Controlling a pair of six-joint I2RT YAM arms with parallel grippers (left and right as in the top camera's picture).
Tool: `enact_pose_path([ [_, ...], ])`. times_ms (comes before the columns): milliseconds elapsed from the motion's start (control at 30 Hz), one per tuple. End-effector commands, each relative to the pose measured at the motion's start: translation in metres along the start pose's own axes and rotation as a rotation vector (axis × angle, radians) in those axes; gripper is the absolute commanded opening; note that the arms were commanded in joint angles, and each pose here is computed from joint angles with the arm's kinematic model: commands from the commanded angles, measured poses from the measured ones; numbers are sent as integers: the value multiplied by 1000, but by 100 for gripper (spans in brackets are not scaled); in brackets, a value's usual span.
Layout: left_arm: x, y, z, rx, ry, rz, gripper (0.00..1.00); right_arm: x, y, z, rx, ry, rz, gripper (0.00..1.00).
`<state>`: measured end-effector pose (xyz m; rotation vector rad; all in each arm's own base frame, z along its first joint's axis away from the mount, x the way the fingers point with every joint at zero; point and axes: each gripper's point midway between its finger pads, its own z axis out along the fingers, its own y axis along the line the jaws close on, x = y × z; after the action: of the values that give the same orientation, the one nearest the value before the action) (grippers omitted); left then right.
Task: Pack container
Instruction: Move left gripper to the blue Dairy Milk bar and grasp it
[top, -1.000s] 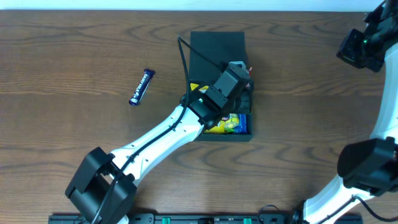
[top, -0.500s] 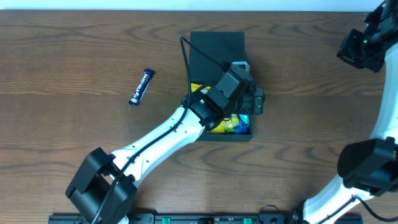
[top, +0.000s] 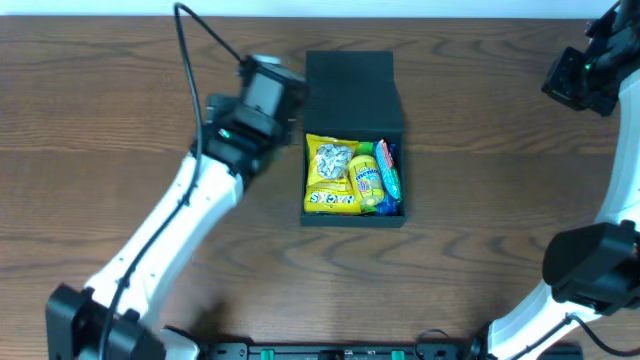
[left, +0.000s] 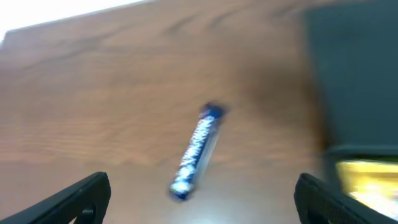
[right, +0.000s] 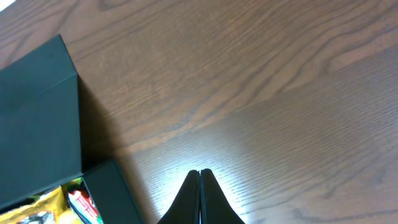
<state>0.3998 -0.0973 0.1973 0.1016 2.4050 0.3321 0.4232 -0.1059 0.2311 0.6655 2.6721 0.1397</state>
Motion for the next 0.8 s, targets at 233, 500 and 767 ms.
enact_pose_path([
  [233, 70, 30, 93, 113, 342, 37, 92, -1, -3, 0, 4, -1, 16, 2],
  [500, 103, 20, 124, 146, 452, 96, 90, 0, -2, 0, 4, 2, 15, 1],
  [767, 125, 11, 140, 223, 526, 80, 73, 0, -2, 0, 4, 1, 15, 2],
])
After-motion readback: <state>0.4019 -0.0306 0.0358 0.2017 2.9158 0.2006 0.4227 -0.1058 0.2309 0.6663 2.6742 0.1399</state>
